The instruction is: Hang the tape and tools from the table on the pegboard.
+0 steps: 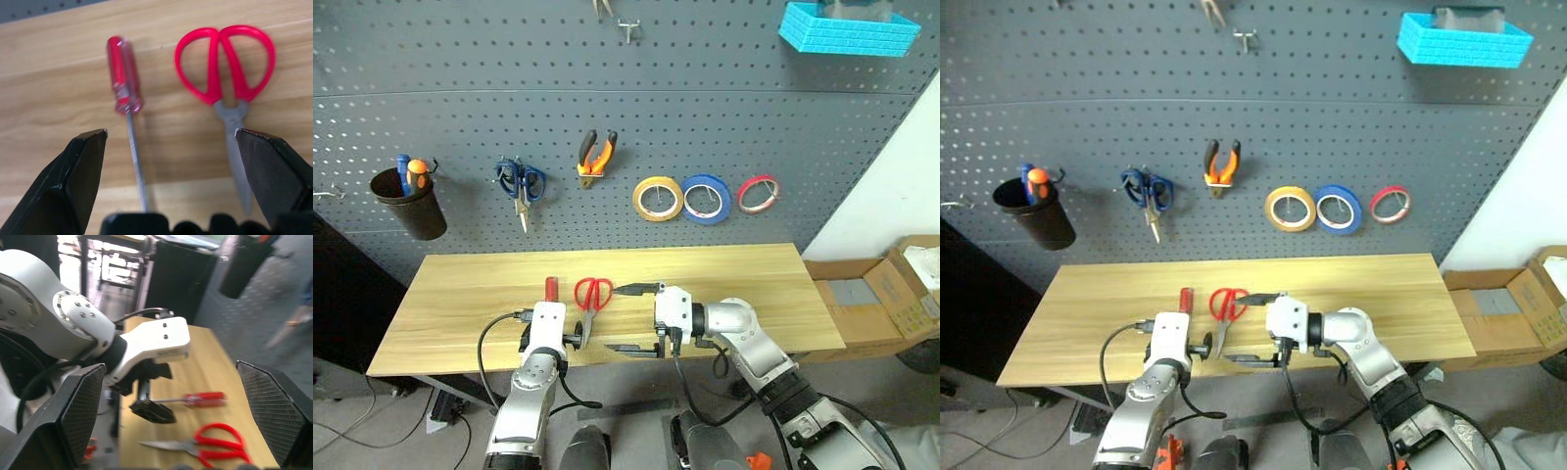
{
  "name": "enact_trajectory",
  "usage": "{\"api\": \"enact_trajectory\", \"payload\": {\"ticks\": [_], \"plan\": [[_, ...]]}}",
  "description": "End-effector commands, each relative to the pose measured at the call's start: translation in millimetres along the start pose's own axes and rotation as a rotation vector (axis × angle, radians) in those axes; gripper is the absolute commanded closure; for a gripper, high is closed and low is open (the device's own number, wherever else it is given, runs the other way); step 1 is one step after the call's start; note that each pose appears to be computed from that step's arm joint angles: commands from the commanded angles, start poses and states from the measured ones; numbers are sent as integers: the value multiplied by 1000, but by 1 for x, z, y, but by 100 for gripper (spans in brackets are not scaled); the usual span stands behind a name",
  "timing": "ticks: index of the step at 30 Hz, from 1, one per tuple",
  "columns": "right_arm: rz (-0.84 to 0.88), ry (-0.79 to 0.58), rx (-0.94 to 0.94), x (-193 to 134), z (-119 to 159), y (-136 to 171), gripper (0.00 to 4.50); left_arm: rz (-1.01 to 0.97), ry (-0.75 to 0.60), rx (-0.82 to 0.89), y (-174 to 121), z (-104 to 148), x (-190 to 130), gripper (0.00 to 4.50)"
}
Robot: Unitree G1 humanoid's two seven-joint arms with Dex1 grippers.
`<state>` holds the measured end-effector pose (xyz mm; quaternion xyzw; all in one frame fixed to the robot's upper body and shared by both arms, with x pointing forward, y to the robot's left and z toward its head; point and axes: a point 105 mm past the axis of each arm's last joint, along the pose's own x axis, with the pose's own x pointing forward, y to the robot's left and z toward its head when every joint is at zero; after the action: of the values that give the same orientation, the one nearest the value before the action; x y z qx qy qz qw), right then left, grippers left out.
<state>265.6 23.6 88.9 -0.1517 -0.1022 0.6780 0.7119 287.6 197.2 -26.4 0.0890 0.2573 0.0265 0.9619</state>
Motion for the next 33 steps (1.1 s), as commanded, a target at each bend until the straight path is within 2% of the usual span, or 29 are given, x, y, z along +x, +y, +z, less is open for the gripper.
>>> {"api": "enact_trajectory", "payload": {"ticks": [1, 13, 24, 33], "plan": [[-1, 0, 9, 4, 1, -1, 3, -69, -33, -9, -7, 9, 6, 0], [-32, 9, 15, 2, 1, -9, 3, -97, -110, 14, -4, 41, 17, 0], [-43, 45, 33, -5, -8, -14, 3, -211, -62, 24, -39, 33, 24, 0], [-65, 52, 44, -4, -10, -21, 3, -154, -19, 51, -34, 29, 30, 0]]}}
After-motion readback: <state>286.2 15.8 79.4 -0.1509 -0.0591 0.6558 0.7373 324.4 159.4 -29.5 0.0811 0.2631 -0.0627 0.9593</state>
